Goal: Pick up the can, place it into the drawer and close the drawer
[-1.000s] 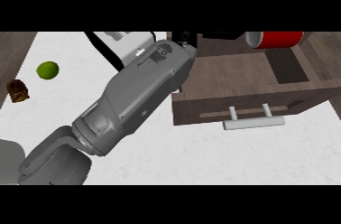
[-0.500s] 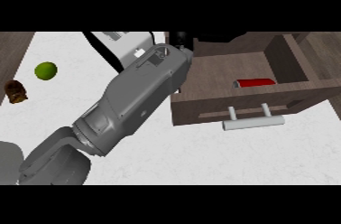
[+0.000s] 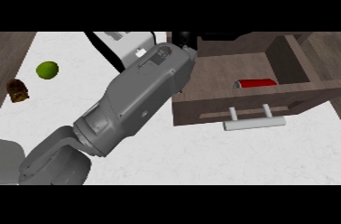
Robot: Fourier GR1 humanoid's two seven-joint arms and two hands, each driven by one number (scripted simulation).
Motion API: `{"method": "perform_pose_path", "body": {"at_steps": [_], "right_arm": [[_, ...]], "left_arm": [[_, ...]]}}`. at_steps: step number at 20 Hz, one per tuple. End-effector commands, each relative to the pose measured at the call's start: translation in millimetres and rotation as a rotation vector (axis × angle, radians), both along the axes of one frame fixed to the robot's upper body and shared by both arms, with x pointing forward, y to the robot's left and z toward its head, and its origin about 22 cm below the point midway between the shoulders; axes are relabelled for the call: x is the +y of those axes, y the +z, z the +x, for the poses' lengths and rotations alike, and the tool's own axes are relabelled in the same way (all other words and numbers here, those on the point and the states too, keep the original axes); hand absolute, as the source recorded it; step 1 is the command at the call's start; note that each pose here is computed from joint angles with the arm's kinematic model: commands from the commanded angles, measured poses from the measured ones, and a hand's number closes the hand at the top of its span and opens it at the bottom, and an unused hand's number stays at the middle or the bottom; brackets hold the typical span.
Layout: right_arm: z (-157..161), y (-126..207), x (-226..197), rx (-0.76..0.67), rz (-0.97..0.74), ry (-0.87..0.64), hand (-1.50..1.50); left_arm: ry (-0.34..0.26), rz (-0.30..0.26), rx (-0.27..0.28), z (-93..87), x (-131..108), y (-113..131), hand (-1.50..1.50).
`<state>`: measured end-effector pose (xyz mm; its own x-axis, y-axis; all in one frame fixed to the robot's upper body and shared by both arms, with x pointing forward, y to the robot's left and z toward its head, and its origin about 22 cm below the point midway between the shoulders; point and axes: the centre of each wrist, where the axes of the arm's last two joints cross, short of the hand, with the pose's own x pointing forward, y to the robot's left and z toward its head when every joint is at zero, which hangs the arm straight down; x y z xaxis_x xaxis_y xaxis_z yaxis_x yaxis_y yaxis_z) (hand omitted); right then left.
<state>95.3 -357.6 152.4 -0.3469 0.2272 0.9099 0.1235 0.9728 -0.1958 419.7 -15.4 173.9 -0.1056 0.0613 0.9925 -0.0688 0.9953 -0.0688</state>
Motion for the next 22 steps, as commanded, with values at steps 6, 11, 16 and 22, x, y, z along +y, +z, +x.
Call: {"method": "perform_pose_path", "body": {"at_steps": [6, 11, 16, 22], "right_arm": [[18, 29, 35, -0.148, -0.257, 0.029, -1.5], [43, 23, 45, -0.116, -0.388, 0.026, -1.5], [75, 28, 78, -0.12, -0.522, 0.02, -1.5], [116, 17, 115, -0.142, -0.63, -0.029, -1.5]], "left_arm": [[-0.001, -0.037, -0.077, 0.6, -4, 13, -1.5], [0.011, -0.017, -0.089, -5.3, -11, 15, -1.5], [-0.011, -0.077, -0.042, -5.9, -12, 22, -1.5], [-0.013, -0.049, -0.036, -2.3, -3, 11, -1.5]]}}
